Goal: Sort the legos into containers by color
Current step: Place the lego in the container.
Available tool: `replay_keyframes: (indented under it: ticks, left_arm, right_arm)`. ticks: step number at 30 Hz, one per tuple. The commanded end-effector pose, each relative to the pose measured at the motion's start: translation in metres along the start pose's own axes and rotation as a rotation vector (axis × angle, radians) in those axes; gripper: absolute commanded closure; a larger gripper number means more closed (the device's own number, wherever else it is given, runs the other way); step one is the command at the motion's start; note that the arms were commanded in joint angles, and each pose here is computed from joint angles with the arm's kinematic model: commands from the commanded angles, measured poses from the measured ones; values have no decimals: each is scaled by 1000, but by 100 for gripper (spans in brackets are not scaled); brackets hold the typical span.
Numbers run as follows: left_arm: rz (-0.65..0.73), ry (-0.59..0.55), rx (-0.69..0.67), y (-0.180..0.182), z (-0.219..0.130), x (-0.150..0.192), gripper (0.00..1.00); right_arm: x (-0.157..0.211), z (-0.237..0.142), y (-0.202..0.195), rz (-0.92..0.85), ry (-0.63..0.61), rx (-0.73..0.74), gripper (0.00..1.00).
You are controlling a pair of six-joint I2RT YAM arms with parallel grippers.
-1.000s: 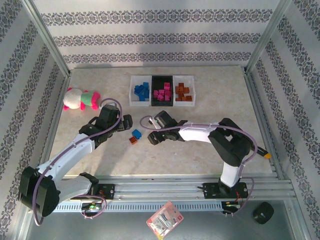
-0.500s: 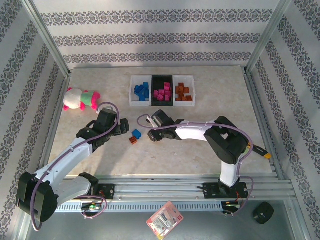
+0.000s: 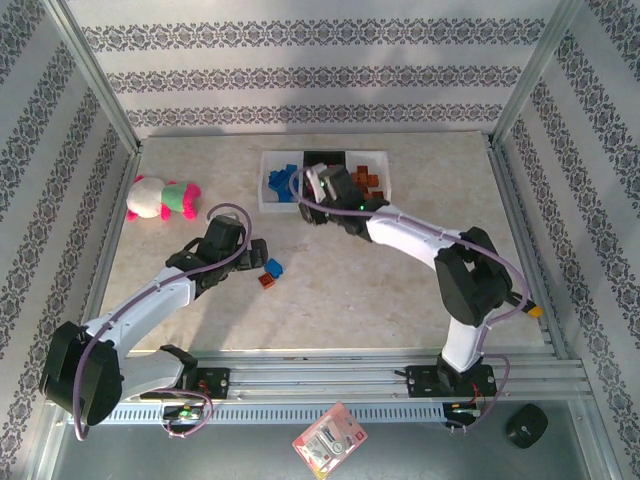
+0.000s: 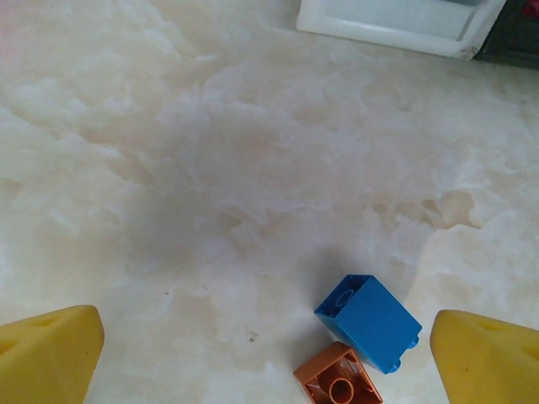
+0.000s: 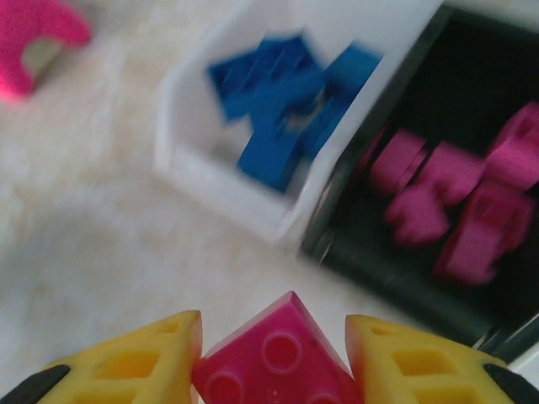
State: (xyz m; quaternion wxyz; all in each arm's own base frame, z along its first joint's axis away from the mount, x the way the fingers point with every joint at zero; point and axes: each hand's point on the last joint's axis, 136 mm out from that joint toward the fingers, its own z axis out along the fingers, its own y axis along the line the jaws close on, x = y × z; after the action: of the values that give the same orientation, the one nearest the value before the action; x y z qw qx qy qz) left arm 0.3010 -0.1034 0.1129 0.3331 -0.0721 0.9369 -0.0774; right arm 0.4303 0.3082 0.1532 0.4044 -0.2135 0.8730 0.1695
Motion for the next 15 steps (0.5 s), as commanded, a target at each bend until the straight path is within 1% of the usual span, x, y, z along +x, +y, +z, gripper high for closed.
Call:
replay_keyframes:
  ticks: [1, 6, 9, 11, 13, 15]
  left_arm:
    - [62, -30, 46, -12, 2, -3, 1]
    - [135, -30, 62, -15, 7, 5, 1]
    - [188, -29, 77, -19, 11, 10, 1]
    - [241, -22, 86, -25, 13, 14, 1]
    - [301, -4, 99, -31, 17, 18, 1]
    - [363, 23, 118, -39, 20, 22, 1]
  right_arm:
    - [-9, 25, -26, -28, 15, 61, 59]
    - [-22, 59, -59, 3, 19, 100, 59]
    - [-30, 69, -74, 18, 12, 114, 57]
    - [-38, 68, -78, 32, 4, 108, 47]
    - [-48, 58, -74, 34, -19, 89, 36]
    - [-54, 44, -66, 25, -39, 71, 27]
